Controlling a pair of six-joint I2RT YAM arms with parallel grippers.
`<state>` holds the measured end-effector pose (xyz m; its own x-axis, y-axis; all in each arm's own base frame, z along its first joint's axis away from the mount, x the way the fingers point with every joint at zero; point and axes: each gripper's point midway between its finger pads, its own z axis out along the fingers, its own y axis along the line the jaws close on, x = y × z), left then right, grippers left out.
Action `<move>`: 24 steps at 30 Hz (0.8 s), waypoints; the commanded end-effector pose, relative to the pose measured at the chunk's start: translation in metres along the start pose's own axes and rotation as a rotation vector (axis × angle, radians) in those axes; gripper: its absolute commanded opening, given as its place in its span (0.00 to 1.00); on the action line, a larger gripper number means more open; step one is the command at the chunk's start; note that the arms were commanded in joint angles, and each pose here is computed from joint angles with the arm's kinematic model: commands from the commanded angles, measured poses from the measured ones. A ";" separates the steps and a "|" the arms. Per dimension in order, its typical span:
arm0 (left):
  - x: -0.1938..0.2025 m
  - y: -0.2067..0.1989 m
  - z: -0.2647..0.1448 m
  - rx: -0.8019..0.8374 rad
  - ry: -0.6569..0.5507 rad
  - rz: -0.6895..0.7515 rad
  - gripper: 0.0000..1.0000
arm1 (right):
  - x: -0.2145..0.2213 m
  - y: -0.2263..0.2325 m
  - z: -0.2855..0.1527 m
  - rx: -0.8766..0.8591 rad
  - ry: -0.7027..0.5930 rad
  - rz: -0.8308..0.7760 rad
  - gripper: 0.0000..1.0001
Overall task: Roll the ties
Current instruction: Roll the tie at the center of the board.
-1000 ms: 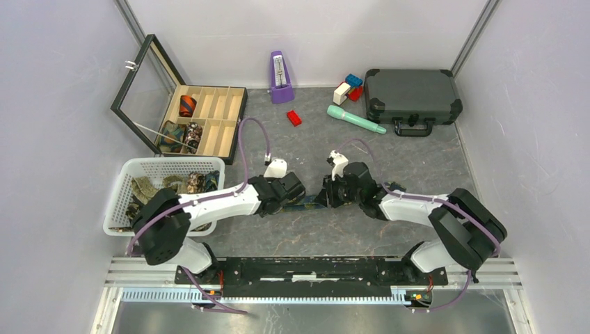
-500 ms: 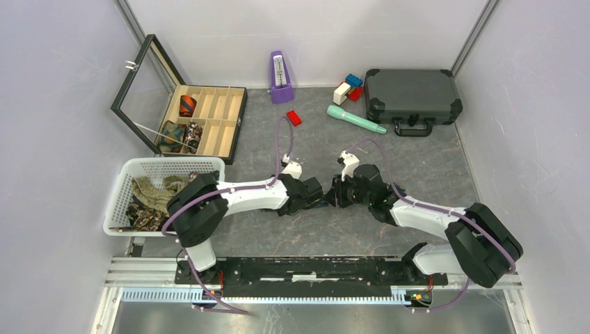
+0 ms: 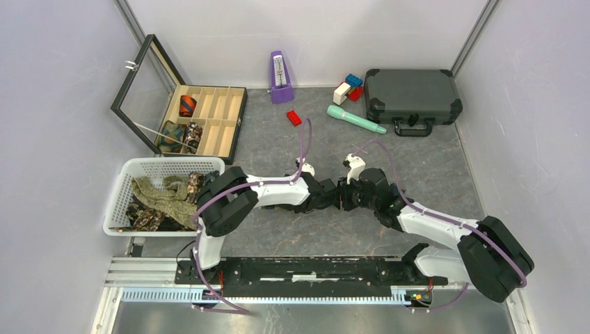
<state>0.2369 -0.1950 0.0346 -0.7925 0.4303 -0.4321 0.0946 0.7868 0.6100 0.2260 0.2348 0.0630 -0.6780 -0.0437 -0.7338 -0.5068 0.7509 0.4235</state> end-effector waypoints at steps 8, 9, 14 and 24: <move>0.000 -0.038 0.004 0.085 0.041 -0.024 0.17 | -0.006 -0.001 -0.010 0.014 -0.034 -0.016 0.28; 0.000 -0.039 0.004 0.090 0.042 -0.025 0.18 | -0.006 -0.001 -0.010 0.013 -0.037 -0.016 0.28; 0.000 -0.043 0.002 0.124 0.042 -0.036 0.25 | -0.011 0.001 -0.014 0.013 -0.053 -0.019 0.29; -0.005 -0.053 -0.005 0.208 0.035 -0.054 0.40 | -0.017 0.001 -0.020 0.022 -0.070 -0.024 0.31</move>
<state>0.2369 -0.2037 0.0261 -0.7997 0.4648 -0.3800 0.1561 0.7722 0.6160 0.2218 0.2258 0.0791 -0.6520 -0.0252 -0.7578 -0.5058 0.7590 0.4099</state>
